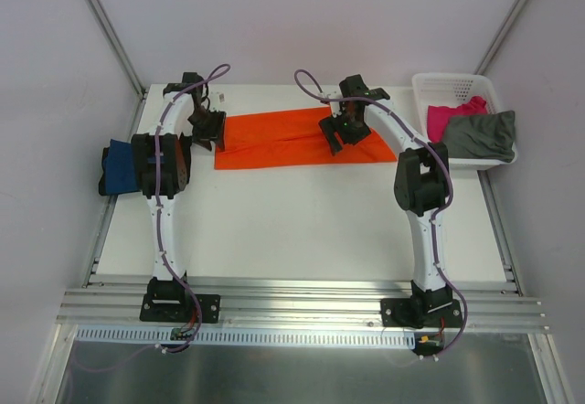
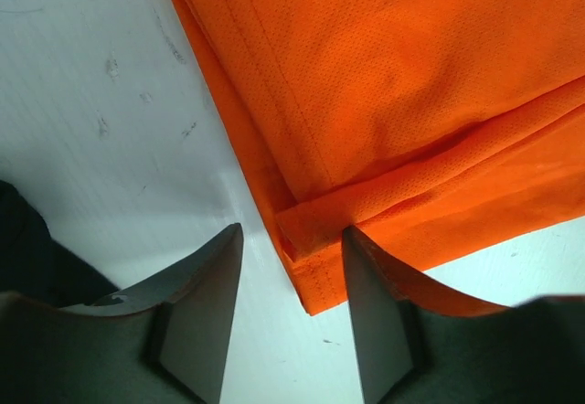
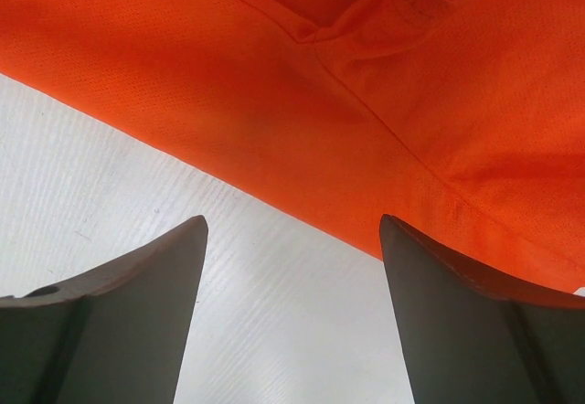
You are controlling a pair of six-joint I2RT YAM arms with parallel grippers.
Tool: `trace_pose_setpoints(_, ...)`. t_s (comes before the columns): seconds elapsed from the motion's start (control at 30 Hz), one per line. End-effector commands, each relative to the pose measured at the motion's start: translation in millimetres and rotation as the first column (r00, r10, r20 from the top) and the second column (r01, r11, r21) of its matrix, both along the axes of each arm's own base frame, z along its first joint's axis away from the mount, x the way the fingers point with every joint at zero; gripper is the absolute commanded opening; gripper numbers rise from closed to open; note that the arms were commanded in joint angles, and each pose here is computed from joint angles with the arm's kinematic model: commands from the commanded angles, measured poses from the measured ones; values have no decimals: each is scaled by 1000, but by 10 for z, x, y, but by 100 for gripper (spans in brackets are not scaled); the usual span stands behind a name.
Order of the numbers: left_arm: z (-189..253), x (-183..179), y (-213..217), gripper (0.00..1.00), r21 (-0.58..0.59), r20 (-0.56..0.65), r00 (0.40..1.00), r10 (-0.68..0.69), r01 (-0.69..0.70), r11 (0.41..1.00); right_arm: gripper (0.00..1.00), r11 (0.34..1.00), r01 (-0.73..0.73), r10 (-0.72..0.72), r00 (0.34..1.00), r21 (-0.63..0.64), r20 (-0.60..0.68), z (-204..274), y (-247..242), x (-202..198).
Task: Fold and stack the t-shirts
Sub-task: Fold the tshirt
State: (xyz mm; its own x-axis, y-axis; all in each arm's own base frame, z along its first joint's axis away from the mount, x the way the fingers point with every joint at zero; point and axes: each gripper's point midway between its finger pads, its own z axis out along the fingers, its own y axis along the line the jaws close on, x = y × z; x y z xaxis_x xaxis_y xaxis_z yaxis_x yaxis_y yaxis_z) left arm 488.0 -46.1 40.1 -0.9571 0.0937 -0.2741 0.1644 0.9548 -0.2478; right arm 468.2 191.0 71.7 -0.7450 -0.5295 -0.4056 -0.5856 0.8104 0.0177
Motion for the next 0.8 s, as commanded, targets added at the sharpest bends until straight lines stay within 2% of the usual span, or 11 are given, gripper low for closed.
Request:
trace_pose_setpoints(0.0,103,87,-48,46,-12,39,999,-27,28,1000,80,1000,-3,2,997,15,82,330,24,67)
trace_pose_setpoints(0.33,110,110,-84,29,-32,46,998,-35,37,999,80,1000,-19,19,997,8,76,278,108,45)
trace_pose_setpoints(0.4,120,114,-90,21,-35,50,998,-39,41,999,80,1000,-17,16,997,3,76,268,100,52)
trace_pose_setpoints(0.47,132,119,-92,0,-36,54,998,-41,43,998,80,1000,-18,18,997,3,78,273,101,55)
trace_pose_setpoints(0.77,381,192,-210,0,-68,120,991,-63,72,995,80,1000,-18,18,996,0,90,300,95,74)
